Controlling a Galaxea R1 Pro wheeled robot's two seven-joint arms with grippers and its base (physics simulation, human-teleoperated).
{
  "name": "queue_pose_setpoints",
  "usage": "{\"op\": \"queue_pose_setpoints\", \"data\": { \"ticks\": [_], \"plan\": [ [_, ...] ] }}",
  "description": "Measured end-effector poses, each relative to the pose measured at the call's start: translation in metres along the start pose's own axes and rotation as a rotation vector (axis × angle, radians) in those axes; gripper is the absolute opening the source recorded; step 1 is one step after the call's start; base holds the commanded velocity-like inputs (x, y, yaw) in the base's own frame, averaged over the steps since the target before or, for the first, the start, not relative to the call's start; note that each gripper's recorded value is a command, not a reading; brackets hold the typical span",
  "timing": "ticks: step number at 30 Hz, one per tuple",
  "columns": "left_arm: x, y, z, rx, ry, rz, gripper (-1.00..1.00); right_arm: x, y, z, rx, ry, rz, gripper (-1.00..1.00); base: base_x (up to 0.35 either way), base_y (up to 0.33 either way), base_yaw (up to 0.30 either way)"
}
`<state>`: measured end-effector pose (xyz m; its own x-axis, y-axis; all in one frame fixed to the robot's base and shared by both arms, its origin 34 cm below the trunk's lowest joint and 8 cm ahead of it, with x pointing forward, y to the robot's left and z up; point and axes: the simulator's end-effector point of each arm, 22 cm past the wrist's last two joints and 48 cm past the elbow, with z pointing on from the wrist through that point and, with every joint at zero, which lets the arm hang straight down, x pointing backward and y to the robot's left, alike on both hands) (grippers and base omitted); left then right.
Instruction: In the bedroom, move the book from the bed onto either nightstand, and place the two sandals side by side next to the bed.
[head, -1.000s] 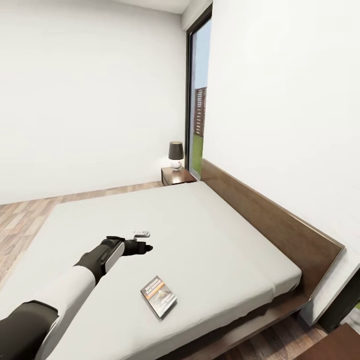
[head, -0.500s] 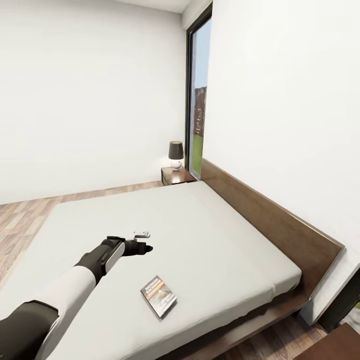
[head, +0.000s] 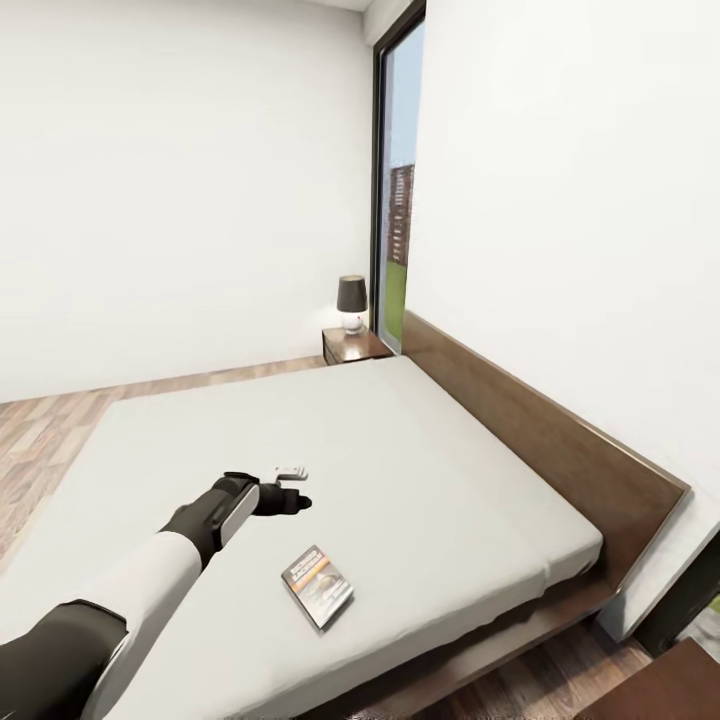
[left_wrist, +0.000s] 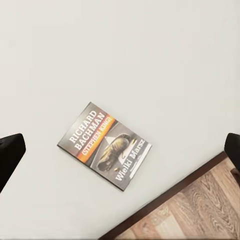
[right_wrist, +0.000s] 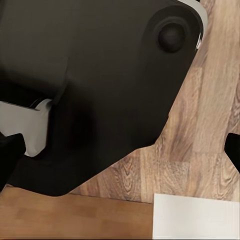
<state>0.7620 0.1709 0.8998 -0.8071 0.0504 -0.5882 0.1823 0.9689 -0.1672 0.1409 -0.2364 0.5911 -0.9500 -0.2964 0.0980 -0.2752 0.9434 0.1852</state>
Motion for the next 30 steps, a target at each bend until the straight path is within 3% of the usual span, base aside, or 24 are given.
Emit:
{"op": "queue_pose_setpoints", "data": {
  "ticks": [17,30],
  "plan": [
    [0.011,0.005,0.012,-0.004,0.025,-0.008,1.0,0.02,0.006,0.003,-0.012,0.038,0.006,1.0,0.0,0.0,0.0],
    [0.004,0.005,0.017,0.002,0.004,-0.006,1.0,0.031,0.01,0.004,-0.021,0.063,0.009,1.0,0.0,0.0,0.0]
  ]
}}
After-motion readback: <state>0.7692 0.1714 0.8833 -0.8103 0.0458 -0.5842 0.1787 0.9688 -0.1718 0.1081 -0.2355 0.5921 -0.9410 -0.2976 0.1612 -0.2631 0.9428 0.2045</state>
